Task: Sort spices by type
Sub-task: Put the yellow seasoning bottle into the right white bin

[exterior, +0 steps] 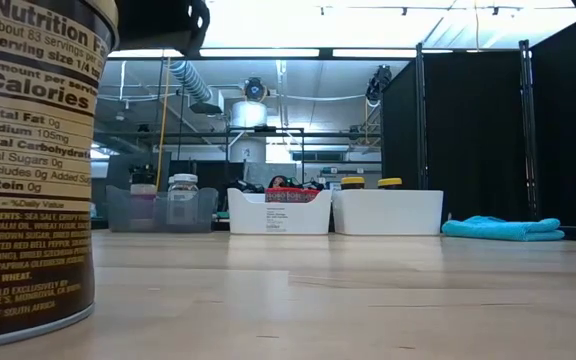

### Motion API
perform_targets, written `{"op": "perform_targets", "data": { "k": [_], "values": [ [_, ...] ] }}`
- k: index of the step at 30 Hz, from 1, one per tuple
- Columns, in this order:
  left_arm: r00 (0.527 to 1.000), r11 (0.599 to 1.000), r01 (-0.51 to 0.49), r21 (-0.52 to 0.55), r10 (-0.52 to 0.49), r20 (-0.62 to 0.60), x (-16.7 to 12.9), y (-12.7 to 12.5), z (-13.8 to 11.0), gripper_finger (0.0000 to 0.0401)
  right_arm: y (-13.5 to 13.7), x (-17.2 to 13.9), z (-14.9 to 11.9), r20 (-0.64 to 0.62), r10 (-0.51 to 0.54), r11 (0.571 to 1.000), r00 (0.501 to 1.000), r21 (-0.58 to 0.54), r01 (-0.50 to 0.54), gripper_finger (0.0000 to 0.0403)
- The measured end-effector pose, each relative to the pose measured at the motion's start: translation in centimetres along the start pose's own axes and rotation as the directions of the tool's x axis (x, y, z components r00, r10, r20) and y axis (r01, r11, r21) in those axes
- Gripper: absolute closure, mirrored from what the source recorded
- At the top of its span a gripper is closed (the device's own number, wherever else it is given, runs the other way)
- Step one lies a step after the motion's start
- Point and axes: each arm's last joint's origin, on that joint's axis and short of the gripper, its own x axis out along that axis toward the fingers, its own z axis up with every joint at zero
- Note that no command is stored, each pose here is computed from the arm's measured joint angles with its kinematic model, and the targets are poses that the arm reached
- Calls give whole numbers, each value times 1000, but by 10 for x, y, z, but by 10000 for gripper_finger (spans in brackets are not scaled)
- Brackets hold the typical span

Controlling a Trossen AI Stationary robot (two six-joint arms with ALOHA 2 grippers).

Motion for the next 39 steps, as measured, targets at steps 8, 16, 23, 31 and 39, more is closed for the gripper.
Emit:
{"op": "perform_targets", "data": {
  "k": [8, 16, 23, 31, 39],
  "values": [
    [1000, 1000, 1, -2, 0, 2, 0, 0, 0, 100, -2, 0, -3, -28, 0, 1000, 1000, 6, 0, 102],
    [1000, 1000, 1, -24, -1, 4, 0, 0, 0, 100, -2, 0, -3, -35, 2, 1000, 999, 6, -2, 147],
    [1000, 1000, 2, -25, -1, 5, 0, 0, 0, 100, -2, 0, -4, -37, 1, 1000, 999, 14, 0, 176],
    [1000, 1000, 3, -30, -3, 8, 0, 0, 1, 100, -9, -1, -3, -36, -63, 993, 997, 102, 67, 175],
    [1000, 1000, 2, -29, -2, 8, 0, 0, 1, 100, -38, -7, -2, -38, -99, 979, 994, 175, 104, 176]
  ]
}}
